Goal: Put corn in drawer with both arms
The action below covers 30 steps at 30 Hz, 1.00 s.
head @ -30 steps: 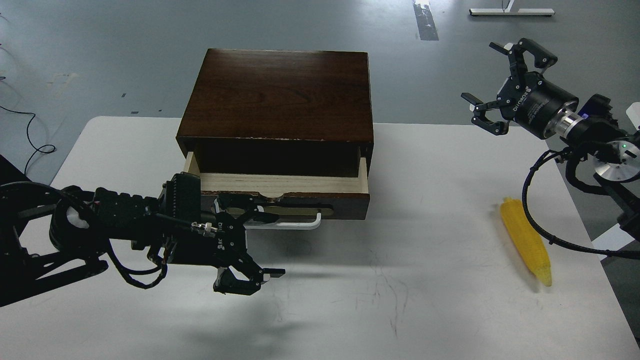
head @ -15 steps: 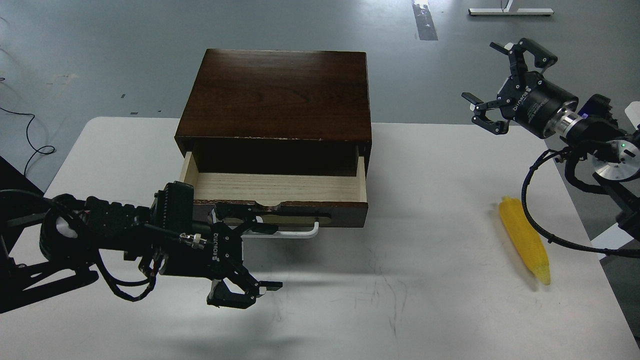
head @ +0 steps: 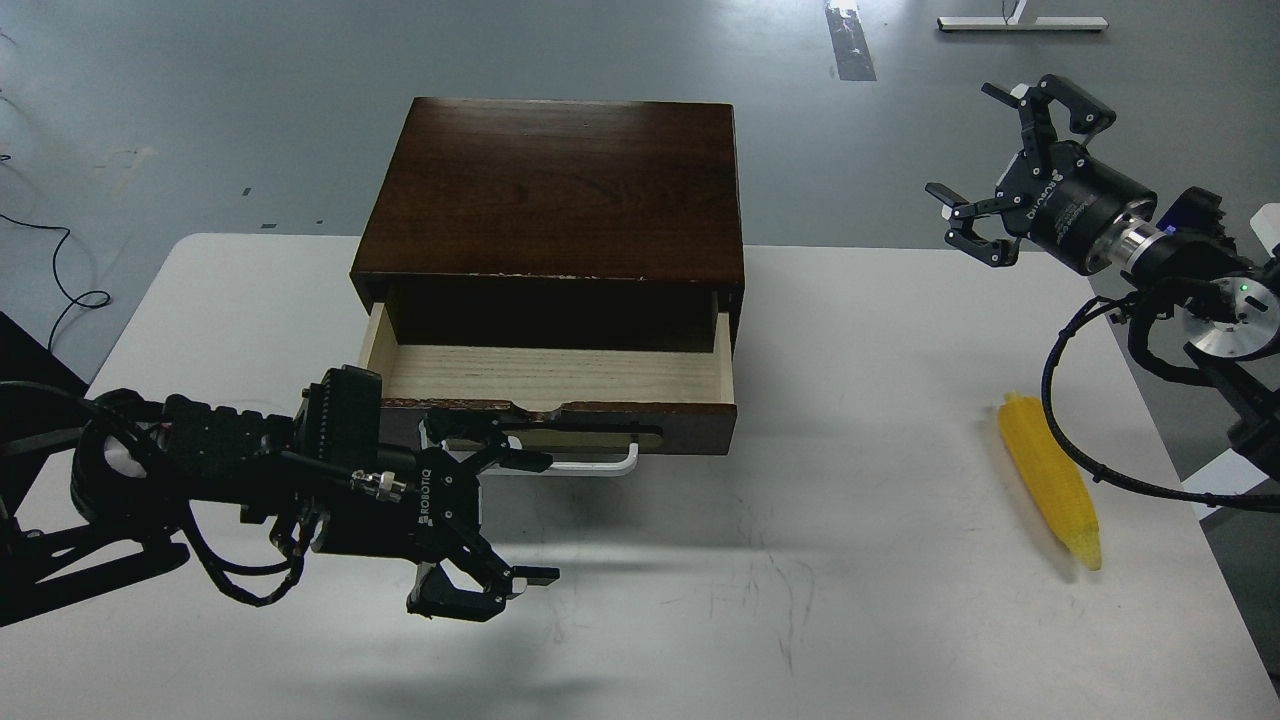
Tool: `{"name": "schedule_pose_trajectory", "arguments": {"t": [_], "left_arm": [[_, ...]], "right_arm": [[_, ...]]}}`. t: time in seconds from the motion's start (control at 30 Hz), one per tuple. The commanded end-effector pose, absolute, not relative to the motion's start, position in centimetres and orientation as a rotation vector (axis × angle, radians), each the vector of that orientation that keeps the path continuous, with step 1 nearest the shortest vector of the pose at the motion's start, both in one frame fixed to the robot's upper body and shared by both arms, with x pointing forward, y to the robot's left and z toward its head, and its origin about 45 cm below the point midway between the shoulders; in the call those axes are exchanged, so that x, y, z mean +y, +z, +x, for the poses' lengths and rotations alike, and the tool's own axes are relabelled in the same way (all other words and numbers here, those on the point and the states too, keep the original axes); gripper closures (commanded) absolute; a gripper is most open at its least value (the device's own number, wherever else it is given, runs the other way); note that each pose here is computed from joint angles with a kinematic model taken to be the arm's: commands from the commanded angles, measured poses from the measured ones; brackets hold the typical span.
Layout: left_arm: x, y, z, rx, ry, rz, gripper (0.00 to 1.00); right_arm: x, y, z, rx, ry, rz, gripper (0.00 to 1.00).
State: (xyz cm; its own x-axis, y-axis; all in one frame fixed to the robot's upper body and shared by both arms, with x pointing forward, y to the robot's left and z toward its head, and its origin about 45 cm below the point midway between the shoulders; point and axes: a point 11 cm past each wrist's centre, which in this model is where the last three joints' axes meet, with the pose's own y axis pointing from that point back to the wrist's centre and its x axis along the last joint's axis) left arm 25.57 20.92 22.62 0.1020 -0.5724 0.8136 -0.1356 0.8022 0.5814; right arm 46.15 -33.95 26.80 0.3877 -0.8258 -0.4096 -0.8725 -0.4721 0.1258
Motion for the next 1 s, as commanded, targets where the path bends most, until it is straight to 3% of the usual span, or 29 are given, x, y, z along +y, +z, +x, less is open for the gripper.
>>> {"name": "schedule_pose_trajectory", "arguments": {"t": [0.0,0.6,0.87,0.97], "left_arm": [[20.5,23.1,25.4,-1.47,-0.352,0.587,0.02],[22.4,26.2,25.9,-1.65,-0.195,0.495,0.02],[24.4,30.7,28.3,-1.812,-0.077,0.526,0.02],[24.5,34.1,30.8,-1.674,0.21,0.471,0.02]], "right_arm": [[-34.0,26.8,46.2,1.554,0.646,-2.522,0.0],[-34.5,26.5,46.2,1.578,0.649,-2.514,0.0],[-34.4,26.6,46.2,1.571,0.647,-2.517,0.0],[-34.3,26.6,46.1,1.566,0.647,-2.523,0.0]]}}
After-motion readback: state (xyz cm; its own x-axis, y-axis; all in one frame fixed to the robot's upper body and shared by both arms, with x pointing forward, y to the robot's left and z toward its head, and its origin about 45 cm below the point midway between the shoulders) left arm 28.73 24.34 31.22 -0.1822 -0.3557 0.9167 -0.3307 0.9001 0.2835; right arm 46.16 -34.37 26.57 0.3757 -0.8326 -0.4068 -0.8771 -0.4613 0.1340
